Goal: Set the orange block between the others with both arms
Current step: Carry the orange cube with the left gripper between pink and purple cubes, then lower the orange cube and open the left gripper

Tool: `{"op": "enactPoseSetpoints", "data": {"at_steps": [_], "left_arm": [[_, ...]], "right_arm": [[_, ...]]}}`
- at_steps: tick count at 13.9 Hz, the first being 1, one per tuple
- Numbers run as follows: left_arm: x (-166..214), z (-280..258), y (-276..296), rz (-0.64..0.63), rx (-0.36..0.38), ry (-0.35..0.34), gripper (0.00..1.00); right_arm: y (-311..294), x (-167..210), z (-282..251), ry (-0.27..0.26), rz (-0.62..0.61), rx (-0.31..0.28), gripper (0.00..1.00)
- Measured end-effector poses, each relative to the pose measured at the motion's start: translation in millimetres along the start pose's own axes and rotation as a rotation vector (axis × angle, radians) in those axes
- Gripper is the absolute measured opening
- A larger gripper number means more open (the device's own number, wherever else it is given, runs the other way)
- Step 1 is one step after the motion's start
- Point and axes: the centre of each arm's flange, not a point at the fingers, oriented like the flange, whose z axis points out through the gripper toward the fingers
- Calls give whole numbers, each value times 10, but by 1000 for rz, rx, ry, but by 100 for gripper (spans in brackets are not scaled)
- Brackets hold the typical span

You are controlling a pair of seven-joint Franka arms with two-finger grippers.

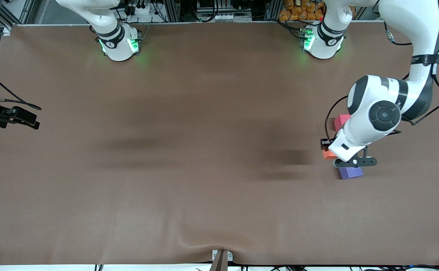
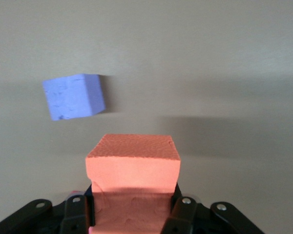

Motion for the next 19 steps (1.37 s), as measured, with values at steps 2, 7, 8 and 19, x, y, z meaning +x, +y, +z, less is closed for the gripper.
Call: {"op": "enactPoseSetpoints", "data": {"at_steps": [2, 7, 8, 19], "left_arm": [[-80, 166, -351, 16, -9, 21, 54], [-325, 673, -889, 13, -28, 69, 54], [-366, 738, -912, 11, -30, 70, 54], [-569, 1193, -1105, -21, -49, 106, 54]], "right_arm": [[-13, -51, -74, 2, 4, 1, 100], [9, -142, -87, -26, 18, 16, 100], [-14, -185, -105, -38, 26, 21, 100], [-138, -344, -88, -73, 46, 22, 100]]}}
